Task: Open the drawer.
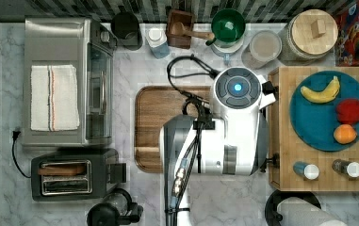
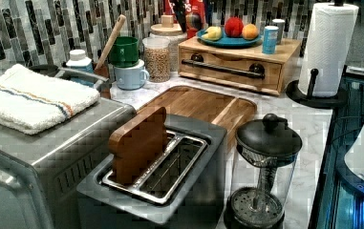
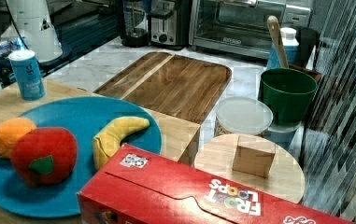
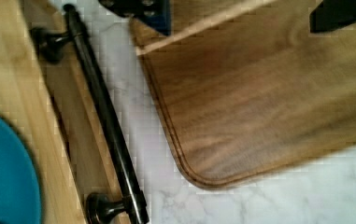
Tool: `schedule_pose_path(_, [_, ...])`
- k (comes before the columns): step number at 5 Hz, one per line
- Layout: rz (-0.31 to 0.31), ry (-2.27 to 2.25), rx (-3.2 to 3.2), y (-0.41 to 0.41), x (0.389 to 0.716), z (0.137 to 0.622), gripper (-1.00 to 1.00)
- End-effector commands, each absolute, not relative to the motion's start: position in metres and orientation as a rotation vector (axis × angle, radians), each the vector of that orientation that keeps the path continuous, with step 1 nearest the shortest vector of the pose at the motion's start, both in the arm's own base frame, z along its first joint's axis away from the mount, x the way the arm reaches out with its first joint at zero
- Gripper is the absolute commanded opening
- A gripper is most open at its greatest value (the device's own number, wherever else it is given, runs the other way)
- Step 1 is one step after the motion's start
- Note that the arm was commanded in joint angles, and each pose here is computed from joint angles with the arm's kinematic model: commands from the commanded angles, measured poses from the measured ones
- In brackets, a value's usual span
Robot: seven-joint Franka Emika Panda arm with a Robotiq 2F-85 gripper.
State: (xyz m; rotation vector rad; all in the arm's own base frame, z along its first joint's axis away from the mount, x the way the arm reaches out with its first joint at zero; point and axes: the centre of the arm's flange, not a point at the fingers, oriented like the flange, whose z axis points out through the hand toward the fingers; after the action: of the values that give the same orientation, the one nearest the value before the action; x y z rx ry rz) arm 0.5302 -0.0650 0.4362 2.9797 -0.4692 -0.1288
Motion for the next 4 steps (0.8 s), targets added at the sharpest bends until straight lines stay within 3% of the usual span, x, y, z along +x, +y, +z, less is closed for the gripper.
schedule_pose_path(1, [-0.086, -0.133, 3.018, -0.125, 0.505, 0.421, 1.0])
schedule_pose_path(2, [-0.035, -0.052, 3.011, -0.141, 0.494, 0.414, 1.0])
schedule_pose_path(3, [-0.03, 0.012, 3.014, -0.153, 0.49, 0.411, 1.0])
schedule_pose_path(4, [0.029, 0.027, 3.012, -0.164, 0.494, 0.398, 1.0])
